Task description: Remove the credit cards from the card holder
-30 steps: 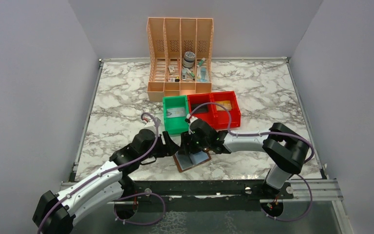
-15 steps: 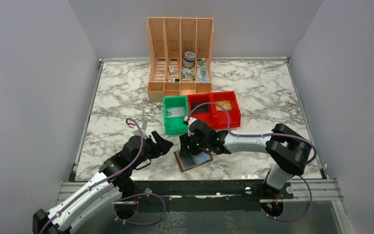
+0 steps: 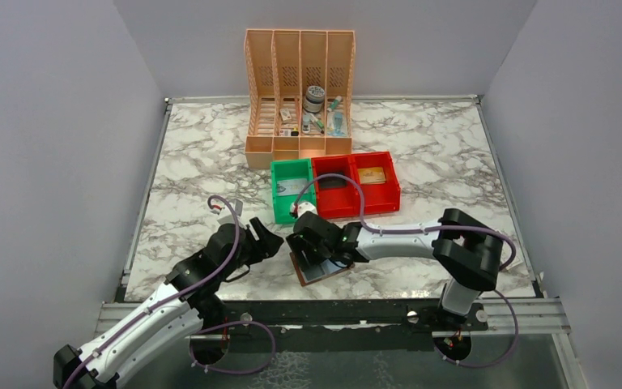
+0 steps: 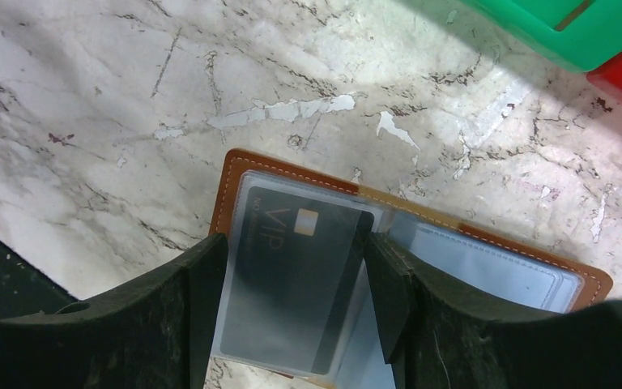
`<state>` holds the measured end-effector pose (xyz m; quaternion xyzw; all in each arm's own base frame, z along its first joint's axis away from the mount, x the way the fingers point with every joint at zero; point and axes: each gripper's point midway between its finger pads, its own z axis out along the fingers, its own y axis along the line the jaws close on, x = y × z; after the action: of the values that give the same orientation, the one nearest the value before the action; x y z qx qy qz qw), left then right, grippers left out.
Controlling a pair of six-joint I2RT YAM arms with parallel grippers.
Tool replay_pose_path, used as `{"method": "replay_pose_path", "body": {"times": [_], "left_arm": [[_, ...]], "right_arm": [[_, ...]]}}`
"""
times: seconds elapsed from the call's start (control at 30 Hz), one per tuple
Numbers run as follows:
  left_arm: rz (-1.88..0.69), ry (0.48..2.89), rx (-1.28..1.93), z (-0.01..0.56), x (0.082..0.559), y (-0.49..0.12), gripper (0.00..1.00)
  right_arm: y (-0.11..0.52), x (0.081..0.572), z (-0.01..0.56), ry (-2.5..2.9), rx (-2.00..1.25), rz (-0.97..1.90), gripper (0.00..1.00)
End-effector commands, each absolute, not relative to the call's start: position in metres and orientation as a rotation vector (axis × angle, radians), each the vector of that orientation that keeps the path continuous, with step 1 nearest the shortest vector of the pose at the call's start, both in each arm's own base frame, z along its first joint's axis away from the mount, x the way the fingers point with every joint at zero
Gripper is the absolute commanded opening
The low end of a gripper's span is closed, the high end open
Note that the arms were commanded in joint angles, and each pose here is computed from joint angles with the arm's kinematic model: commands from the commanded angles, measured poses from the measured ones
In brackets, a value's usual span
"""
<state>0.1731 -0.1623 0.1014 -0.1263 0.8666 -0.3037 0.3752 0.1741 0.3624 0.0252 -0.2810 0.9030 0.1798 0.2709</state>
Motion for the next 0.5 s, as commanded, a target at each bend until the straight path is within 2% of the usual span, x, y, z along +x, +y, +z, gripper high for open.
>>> {"method": "replay_pose_path", "body": {"times": [0.0, 0.33, 0.47], "left_arm": [[-0.762, 2.189, -0.317, 0.112, 0.177, -0.160, 0.62], [-0.757, 2.189, -0.320, 0.111, 0.175, -0.157, 0.63], [-0.772, 2.202, -0.282, 0.110, 0.172, -0.161, 0.61]], "right_arm": [[0.328, 0.177, -0.003, 2.485, -0.770, 0.204, 0.65], [0.332, 0.176, -0.009, 2.494, -0.768, 0.172, 0.65], [0.346, 0.167, -0.005, 2.508, -0.790, 0.296, 0.60]]}}
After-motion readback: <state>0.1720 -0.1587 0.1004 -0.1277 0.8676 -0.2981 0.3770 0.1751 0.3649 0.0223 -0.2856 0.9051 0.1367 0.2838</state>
